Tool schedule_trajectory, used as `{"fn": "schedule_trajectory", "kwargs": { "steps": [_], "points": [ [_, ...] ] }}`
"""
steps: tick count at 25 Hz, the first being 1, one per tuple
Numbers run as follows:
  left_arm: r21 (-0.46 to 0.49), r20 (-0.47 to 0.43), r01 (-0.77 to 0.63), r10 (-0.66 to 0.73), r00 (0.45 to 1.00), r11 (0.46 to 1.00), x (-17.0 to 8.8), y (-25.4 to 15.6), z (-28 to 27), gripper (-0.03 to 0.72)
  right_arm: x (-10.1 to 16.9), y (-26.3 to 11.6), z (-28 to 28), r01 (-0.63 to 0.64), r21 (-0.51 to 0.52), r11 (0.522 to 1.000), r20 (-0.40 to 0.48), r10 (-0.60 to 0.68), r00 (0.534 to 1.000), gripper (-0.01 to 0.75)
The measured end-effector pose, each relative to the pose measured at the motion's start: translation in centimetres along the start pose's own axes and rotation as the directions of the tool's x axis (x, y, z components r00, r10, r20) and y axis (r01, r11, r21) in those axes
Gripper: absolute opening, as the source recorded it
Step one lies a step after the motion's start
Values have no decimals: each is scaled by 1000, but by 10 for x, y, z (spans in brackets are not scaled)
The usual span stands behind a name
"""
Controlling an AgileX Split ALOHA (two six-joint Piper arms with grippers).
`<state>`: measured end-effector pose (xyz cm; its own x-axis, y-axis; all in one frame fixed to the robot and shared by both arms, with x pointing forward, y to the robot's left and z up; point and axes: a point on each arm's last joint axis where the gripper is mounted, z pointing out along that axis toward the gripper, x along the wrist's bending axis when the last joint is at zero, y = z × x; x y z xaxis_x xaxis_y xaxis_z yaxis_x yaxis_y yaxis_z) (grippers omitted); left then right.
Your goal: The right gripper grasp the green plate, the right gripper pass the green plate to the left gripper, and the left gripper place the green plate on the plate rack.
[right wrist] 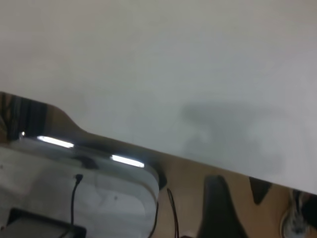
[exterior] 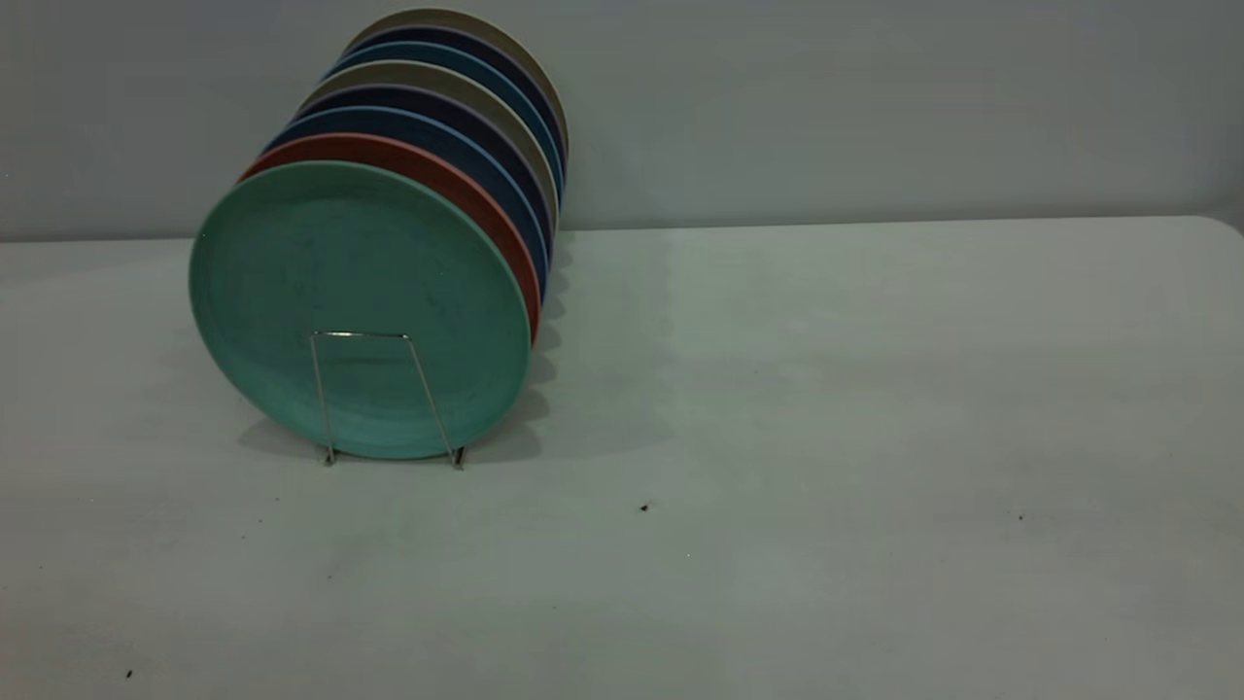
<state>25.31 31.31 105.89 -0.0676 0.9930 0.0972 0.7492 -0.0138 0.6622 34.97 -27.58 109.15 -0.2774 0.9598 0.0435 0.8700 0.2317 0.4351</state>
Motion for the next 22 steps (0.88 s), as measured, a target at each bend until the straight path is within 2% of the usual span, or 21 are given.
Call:
{"fn": "schedule_trajectory", "kwargs": {
  "steps": [5, 12, 14, 22],
  "points": [
    [-91, 20, 31, -30, 999, 995, -2, -24, 3, 526, 7, -27, -24, 29, -149, 988, 20, -26, 999, 513],
    [-106, 104, 10, 1, 995, 994, -9, -31, 4, 526, 14, -57, -51, 55, -328, 943, 50, -41, 998, 513],
    [-103, 133, -11, 25, 991, 995, -12, -31, 4, 526, 15, -64, -56, 61, -362, 930, 56, -44, 997, 513],
    [-105, 143, -27, 42, 989, 994, -13, -31, 4, 526, 21, -84, -66, 71, -460, 885, 56, -51, 997, 513]
  ]
}}
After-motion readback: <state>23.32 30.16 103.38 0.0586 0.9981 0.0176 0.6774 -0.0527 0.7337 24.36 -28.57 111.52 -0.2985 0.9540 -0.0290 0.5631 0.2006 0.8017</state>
